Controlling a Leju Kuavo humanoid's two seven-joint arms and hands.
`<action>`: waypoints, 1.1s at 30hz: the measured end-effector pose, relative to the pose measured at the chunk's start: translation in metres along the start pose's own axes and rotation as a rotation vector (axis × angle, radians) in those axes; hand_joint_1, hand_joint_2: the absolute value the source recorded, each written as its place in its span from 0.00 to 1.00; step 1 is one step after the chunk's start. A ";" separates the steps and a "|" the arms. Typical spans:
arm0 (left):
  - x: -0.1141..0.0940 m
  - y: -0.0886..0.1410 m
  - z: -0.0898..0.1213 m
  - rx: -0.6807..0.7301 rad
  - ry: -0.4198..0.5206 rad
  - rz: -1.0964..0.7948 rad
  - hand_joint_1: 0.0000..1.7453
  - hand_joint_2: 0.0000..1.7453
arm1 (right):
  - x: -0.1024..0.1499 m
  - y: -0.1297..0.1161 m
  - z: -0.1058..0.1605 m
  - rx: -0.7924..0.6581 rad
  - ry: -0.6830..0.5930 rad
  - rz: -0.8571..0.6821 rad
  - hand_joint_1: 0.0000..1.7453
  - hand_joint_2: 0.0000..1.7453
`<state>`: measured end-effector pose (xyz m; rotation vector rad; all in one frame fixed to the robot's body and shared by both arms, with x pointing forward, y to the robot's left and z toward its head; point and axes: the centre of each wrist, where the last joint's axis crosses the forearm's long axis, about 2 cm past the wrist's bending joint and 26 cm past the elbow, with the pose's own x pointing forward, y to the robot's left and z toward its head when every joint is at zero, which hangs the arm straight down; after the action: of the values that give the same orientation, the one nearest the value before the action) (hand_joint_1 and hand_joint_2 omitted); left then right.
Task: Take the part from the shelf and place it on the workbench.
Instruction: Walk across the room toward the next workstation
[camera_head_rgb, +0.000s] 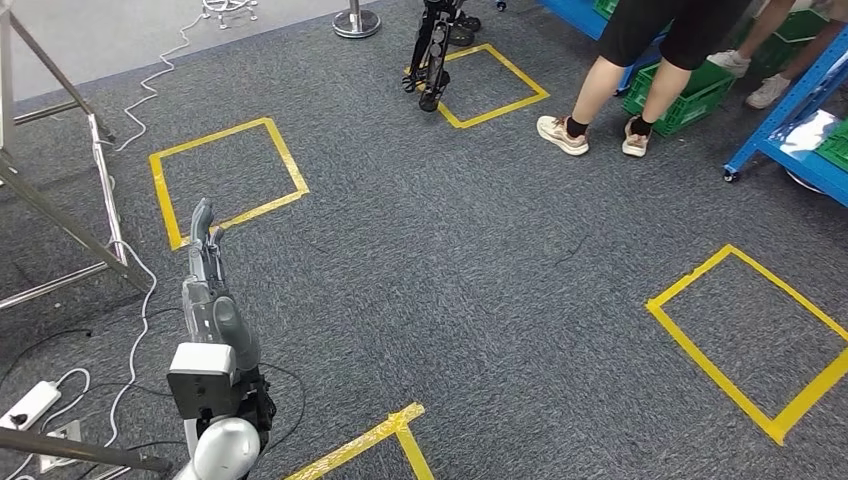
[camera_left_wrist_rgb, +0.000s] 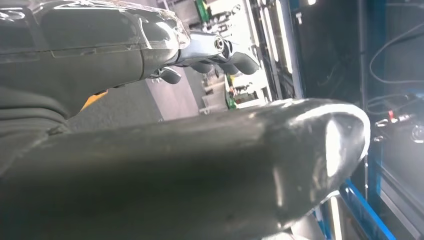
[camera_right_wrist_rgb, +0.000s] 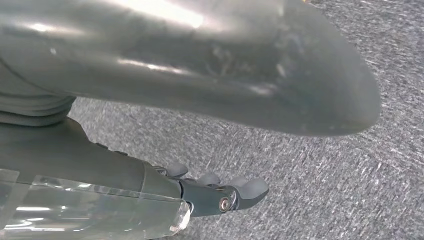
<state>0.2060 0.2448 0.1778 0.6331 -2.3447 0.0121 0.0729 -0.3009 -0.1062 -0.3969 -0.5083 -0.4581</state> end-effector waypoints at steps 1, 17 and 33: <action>0.000 0.000 0.000 0.000 0.002 0.001 0.00 0.00 | 0.000 0.001 0.000 0.001 -0.001 -0.001 0.00 0.00; 0.004 0.005 -0.006 0.004 0.024 -0.004 0.00 0.00 | -0.001 0.005 0.002 0.005 -0.007 0.010 0.00 0.00; 0.004 0.009 -0.008 -0.003 0.011 -0.010 0.00 0.00 | 0.000 0.007 0.003 0.005 -0.001 -0.009 0.00 0.00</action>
<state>0.2044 0.2519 0.1874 0.6418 -2.3303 0.0082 0.0751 -0.2938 -0.1059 -0.3899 -0.5125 -0.4653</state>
